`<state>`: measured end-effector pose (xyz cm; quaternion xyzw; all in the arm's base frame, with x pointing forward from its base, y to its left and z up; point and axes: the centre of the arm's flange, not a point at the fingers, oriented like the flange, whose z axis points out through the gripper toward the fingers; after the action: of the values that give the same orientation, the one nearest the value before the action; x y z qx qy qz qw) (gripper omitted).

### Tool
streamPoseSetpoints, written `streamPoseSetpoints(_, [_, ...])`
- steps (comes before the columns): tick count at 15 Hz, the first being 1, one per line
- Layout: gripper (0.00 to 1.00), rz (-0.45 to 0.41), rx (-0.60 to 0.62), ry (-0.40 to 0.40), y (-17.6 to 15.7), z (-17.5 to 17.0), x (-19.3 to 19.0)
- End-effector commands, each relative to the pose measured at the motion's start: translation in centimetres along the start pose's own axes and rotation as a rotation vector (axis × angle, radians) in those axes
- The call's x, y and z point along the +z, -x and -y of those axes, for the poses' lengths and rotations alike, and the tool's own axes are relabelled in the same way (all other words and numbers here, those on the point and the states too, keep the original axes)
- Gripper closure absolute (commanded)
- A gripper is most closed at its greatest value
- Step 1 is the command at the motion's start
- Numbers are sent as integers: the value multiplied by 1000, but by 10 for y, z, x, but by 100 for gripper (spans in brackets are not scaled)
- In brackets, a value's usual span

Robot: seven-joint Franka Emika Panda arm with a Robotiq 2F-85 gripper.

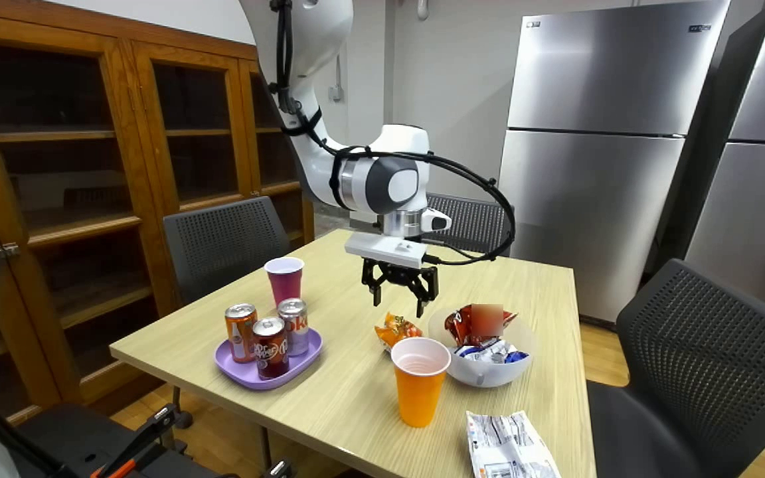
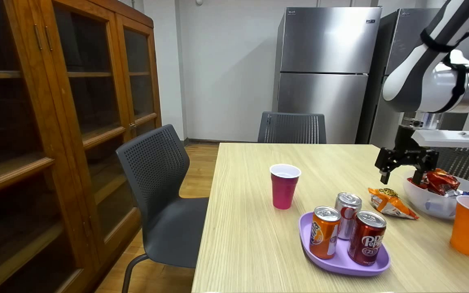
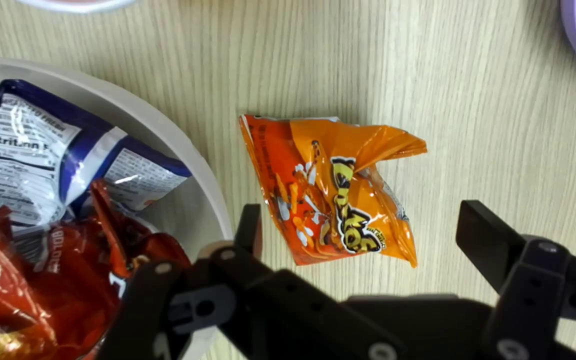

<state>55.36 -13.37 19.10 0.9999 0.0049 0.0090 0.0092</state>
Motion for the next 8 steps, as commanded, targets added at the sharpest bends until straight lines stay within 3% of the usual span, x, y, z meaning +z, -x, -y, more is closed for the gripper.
streamPoseSetpoints(1, [0, 0, -36, -46, -6, -9, 11])
streamPoseSetpoints(8, [0, 14, -61, -71, -20, -8, 28])
